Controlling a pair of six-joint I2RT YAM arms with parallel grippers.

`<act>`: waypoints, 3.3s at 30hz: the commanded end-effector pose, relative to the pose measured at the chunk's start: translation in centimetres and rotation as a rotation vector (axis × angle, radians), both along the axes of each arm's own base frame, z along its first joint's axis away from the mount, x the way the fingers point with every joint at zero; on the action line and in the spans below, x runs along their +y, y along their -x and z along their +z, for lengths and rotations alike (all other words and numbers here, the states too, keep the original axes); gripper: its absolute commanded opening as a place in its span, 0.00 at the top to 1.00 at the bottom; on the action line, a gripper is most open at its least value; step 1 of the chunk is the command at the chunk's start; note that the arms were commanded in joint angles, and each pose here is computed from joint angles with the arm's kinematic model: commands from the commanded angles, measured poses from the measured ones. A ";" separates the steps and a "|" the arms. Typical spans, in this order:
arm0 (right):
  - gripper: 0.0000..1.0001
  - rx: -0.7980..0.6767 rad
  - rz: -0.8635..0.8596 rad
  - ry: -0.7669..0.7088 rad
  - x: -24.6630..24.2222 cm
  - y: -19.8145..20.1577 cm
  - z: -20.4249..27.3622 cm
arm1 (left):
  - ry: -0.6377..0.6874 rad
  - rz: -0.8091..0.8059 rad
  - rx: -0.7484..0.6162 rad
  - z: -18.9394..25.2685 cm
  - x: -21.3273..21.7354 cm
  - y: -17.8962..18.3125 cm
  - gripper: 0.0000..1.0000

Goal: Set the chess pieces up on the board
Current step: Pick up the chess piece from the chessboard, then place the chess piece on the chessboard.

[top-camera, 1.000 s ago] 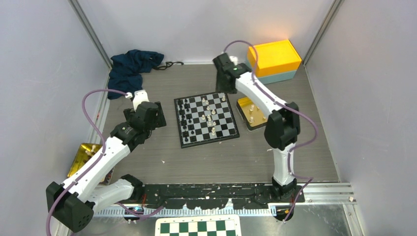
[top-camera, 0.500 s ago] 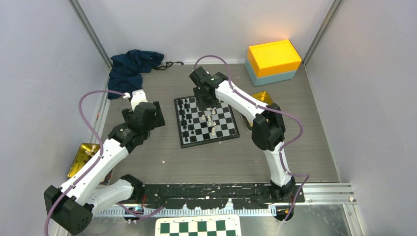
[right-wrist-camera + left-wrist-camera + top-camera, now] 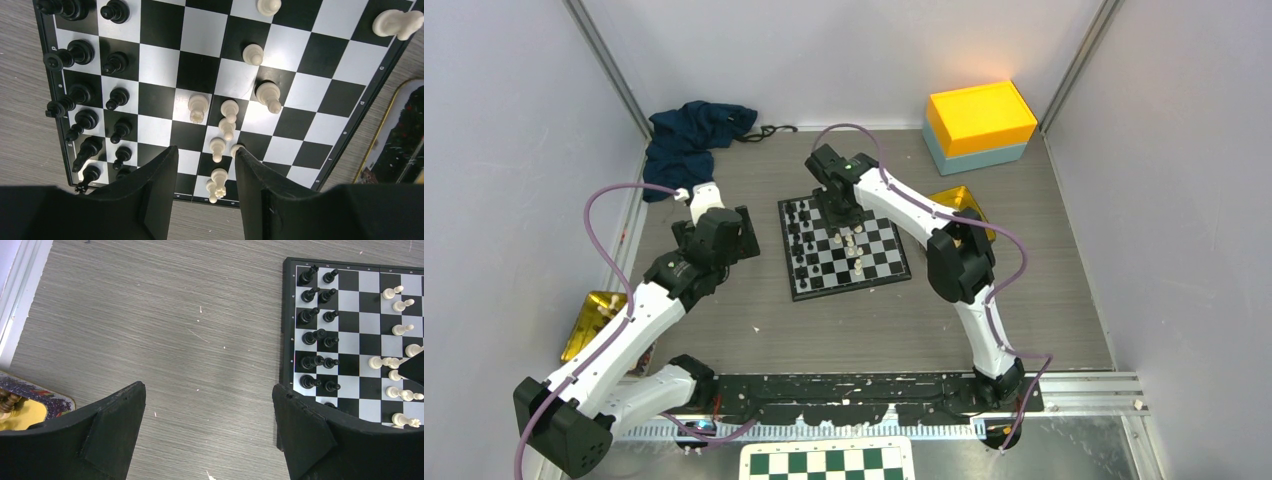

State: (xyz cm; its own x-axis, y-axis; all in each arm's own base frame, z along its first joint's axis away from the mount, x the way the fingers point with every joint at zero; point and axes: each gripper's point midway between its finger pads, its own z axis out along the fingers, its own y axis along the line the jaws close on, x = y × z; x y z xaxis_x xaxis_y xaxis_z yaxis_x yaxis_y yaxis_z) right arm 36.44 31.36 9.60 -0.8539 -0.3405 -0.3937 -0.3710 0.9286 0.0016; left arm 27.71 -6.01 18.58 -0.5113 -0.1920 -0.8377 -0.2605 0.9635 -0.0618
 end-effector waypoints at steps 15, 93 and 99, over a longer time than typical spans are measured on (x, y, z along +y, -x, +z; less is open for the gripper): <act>0.55 0.006 0.064 -0.042 2.3 -0.6 -1.2 | -0.007 0.016 -0.042 1.0 0.5 -0.4 0.03; 1.00 -0.242 -0.297 0.001 -7.8 -14.5 4.1 | -0.030 0.003 -0.046 1.4 0.3 -1.1 0.03; 0.99 -0.219 -0.304 0.000 -8.3 -15.0 2.8 | -0.026 0.001 -0.033 0.8 0.0 -1.4 0.03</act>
State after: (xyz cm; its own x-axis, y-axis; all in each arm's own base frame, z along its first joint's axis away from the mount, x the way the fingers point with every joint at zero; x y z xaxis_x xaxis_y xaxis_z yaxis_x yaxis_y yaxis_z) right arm 50.50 22.92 10.10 -0.8384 -0.1145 -0.5329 -0.0790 0.9929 -0.0890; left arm 27.91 -5.93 17.78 -0.5366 -0.1497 -0.8304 -0.2463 0.9691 -0.0156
